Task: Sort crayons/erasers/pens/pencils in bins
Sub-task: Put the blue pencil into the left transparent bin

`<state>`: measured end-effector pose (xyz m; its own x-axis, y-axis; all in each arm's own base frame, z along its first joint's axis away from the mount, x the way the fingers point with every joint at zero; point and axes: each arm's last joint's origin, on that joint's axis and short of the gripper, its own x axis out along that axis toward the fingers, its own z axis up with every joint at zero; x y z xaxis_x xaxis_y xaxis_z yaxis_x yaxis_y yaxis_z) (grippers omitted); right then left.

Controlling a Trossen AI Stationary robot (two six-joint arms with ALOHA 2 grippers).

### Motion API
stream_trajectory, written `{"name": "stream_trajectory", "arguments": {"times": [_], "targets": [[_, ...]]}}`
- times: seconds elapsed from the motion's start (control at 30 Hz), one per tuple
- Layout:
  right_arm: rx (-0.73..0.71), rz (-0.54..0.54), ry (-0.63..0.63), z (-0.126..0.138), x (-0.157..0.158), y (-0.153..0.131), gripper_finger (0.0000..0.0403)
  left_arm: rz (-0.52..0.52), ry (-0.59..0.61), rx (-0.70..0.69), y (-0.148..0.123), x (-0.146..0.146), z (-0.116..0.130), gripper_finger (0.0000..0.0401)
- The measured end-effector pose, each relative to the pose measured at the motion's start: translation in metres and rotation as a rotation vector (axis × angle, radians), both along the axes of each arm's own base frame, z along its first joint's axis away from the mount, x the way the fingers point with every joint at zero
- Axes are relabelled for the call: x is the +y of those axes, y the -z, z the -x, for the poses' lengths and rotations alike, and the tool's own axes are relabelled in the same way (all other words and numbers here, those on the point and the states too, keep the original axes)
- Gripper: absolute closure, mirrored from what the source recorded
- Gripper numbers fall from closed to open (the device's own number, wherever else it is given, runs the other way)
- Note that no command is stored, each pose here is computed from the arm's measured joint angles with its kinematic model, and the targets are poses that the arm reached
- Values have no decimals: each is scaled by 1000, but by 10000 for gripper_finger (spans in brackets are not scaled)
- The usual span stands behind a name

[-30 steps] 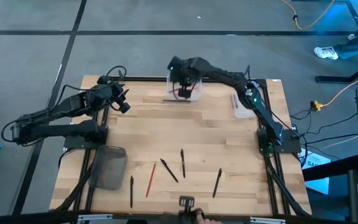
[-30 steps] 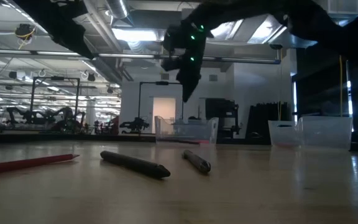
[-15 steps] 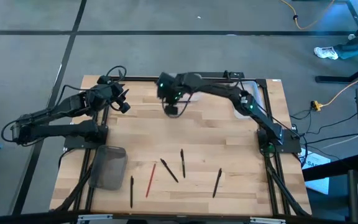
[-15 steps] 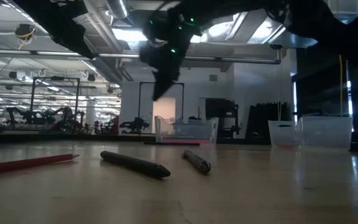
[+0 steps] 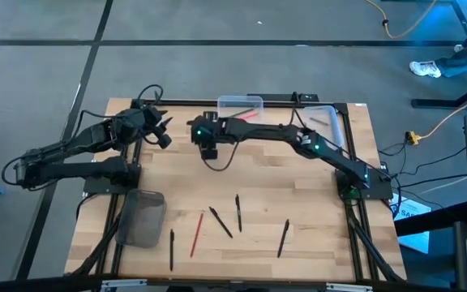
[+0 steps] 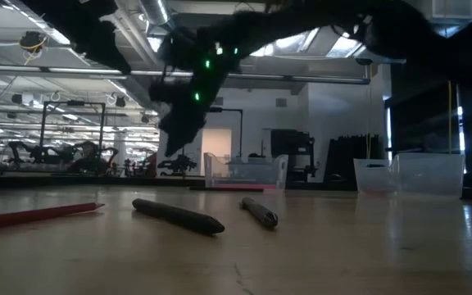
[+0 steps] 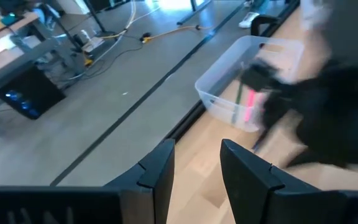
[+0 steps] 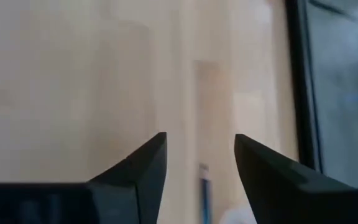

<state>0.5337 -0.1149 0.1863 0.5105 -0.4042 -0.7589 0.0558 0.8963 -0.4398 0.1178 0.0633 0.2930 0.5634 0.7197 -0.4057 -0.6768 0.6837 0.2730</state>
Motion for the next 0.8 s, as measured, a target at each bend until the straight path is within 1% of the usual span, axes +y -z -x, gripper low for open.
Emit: {"name": "stream_trajectory", "arguments": {"times": [0.1,0.17,0.2,0.33,0.4,0.57,0.8], "targets": [[15,11,98,1,-18,14,222,11,3,-10,0,0,0,277],[13,-7,126,2,-25,17,229,13,2,-11,0,0,0,277],[4,-26,123,2,-27,18,234,13,2,-11,0,0,0,277],[24,-187,76,5,-33,30,254,10,4,-8,0,0,0,277],[44,-235,85,9,-40,36,261,4,8,0,0,0,0,277],[22,-262,98,11,-52,33,273,4,9,0,0,0,0,277],[6,-305,109,11,-52,32,278,3,8,1,0,0,0,277]]}}
